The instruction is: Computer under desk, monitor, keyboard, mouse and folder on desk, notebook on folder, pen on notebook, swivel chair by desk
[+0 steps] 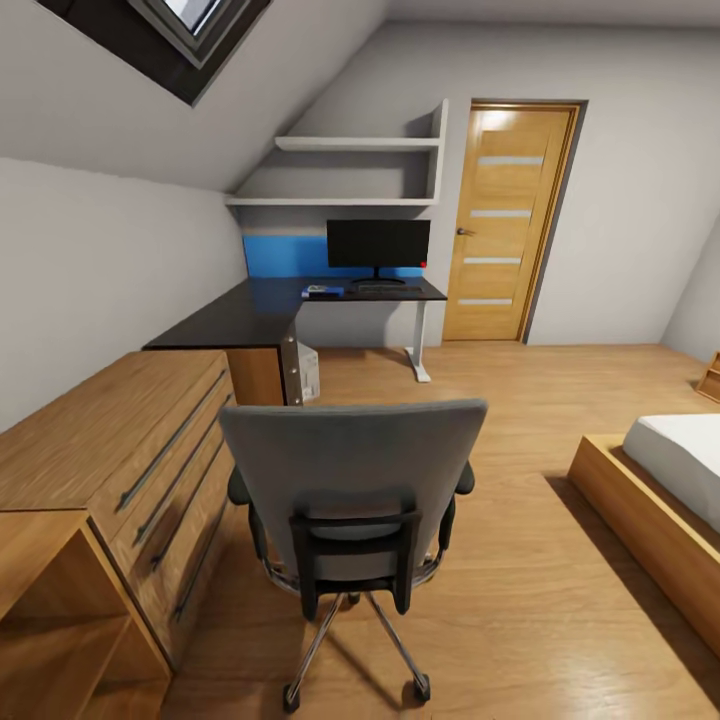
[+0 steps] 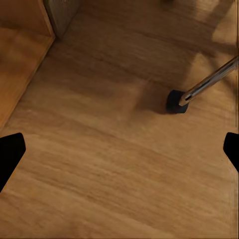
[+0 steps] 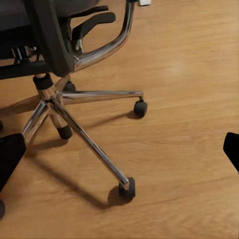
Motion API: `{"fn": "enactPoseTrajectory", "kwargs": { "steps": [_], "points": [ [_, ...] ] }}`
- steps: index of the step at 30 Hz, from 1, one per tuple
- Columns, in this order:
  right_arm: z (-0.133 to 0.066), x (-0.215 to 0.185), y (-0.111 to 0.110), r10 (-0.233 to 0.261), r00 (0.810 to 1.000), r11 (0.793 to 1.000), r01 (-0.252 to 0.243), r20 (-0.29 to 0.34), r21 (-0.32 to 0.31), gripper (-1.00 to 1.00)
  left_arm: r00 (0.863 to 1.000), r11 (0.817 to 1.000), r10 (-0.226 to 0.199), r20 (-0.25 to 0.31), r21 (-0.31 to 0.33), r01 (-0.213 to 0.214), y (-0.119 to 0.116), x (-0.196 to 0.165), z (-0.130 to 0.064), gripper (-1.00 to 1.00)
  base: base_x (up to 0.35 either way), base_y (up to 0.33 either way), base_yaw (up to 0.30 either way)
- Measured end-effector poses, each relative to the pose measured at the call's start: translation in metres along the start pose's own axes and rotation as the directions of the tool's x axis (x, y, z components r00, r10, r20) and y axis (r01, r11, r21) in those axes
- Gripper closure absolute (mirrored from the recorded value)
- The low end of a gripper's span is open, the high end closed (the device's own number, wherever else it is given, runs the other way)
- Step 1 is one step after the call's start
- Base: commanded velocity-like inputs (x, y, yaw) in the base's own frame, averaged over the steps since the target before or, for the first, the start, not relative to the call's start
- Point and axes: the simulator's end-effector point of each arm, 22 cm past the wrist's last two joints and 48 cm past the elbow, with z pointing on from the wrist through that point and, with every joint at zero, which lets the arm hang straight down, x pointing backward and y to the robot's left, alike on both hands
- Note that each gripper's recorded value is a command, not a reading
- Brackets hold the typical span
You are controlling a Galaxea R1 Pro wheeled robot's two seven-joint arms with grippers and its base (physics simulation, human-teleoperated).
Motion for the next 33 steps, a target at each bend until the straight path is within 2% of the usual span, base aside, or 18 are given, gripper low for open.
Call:
{"fn": "enactPoseTrajectory", "kwargs": {
  "steps": [3, 8, 15, 23, 28, 31, 33],
  "points": [
    [0.022, -0.002, 0.007, -0.003, 1.0, 1.0, 0.003, -0.026, -0.001, -1.0, 1.0, 0.999, 0.003, -0.019, 0.034, -0.003, -0.016, -0.023, 0.007, -1.0, 0.0, 0.0, 0.0],
    [0.054, 0.006, 0.011, -0.043, 0.994, 0.999, 0.043, -0.102, -0.002, -1.0, 0.999, 0.995, 0.024, -0.04, 0.095, -0.02, -0.036, -0.049, 0.009, -1.0, 0.0, 0.0, 0.0],
    [0.075, 0.027, 0.017, -0.093, 0.974, 0.996, 0.091, -0.206, -0.019, -1.0, 0.999, 0.994, 0.017, -0.046, 0.113, -0.011, -0.043, -0.065, 0.013, -1.0, 0.0, 0.0, 0.0],
    [0.085, 0.038, 0.036, -0.092, 0.971, 0.995, 0.083, -0.223, -0.046, -1.0, 0.999, 0.993, 0.012, -0.043, 0.118, -0.007, -0.044, -0.06, 0.022, -1.0, 0.0, 0.0, 0.0],
    [0.09, 0.043, 0.048, -0.089, 0.968, 0.995, 0.076, -0.234, -0.064, -1.0, 0.999, 0.991, 0.022, -0.029, 0.132, -0.018, -0.051, -0.055, 0.026, -1.0, 0.0, 0.0, 0.0],
    [0.102, 0.022, 0.077, -0.081, 0.972, 0.992, 0.058, -0.222, -0.111, -1.0, 0.999, 0.982, 0.048, -0.009, 0.181, -0.046, -0.079, -0.072, 0.014, -1.0, 0.0, 0.0, 0.0],
    [0.106, 0.014, 0.085, -0.083, 0.974, 0.991, 0.058, -0.213, -0.121, -1.0, 0.998, 0.982, 0.057, -0.017, 0.18, -0.053, -0.085, -0.077, 0.011, -1.0, 0.0, 0.0, 0.0]
  ]
}}
